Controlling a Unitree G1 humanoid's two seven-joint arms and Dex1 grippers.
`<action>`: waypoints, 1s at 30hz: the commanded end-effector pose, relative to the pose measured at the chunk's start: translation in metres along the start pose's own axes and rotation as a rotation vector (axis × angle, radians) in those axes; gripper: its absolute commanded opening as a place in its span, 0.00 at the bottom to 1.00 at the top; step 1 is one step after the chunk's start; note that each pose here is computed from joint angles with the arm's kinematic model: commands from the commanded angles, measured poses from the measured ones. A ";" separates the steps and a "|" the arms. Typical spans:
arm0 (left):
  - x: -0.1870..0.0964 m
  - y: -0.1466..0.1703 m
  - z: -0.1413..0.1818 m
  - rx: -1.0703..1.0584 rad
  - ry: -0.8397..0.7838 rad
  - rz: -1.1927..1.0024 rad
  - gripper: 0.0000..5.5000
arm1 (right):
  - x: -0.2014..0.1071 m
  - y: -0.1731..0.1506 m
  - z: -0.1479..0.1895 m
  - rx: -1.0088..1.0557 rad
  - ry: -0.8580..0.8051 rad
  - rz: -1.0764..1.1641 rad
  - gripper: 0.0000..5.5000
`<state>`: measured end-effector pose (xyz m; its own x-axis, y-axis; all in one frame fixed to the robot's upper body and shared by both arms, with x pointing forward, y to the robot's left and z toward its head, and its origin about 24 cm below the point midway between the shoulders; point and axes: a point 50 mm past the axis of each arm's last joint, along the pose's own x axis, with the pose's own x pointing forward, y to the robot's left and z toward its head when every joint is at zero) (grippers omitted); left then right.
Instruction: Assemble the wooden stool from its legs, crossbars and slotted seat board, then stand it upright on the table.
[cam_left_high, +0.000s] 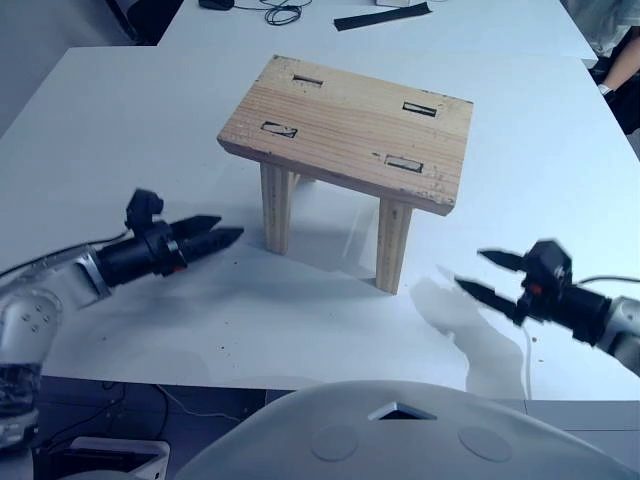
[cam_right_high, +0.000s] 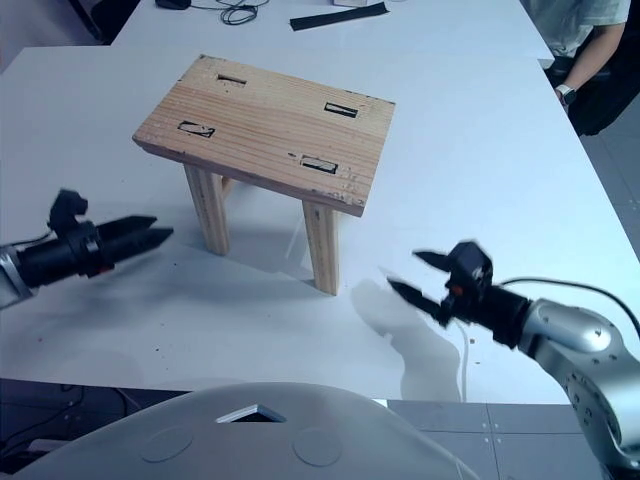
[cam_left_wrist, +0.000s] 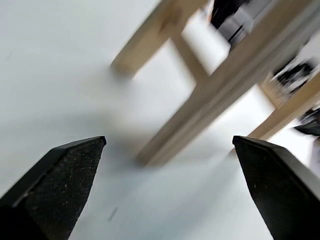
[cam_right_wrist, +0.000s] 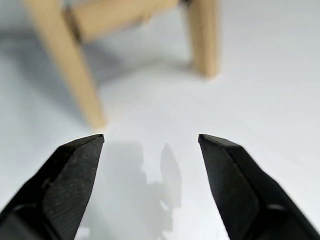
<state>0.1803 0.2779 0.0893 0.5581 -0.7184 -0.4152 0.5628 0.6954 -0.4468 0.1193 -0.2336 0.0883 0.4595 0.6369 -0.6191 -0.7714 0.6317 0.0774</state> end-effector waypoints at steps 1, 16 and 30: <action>0.013 -0.001 -0.015 0.122 -0.020 0.017 0.86 | 0.008 -0.005 -0.017 -0.080 0.043 -0.070 0.64; 0.136 0.056 0.021 0.302 -0.493 0.622 0.86 | 0.131 -0.115 0.041 0.142 -0.594 -0.786 0.64; 0.177 0.055 0.026 0.273 -0.545 0.616 0.86 | 0.175 -0.133 0.074 0.122 -0.658 -0.874 0.64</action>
<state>0.3185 0.1927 0.0027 0.9846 -0.1486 -0.0917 0.1467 0.9888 -0.0262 0.3347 -0.1751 0.0269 0.9988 0.0452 0.0211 -0.0434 0.9962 -0.0756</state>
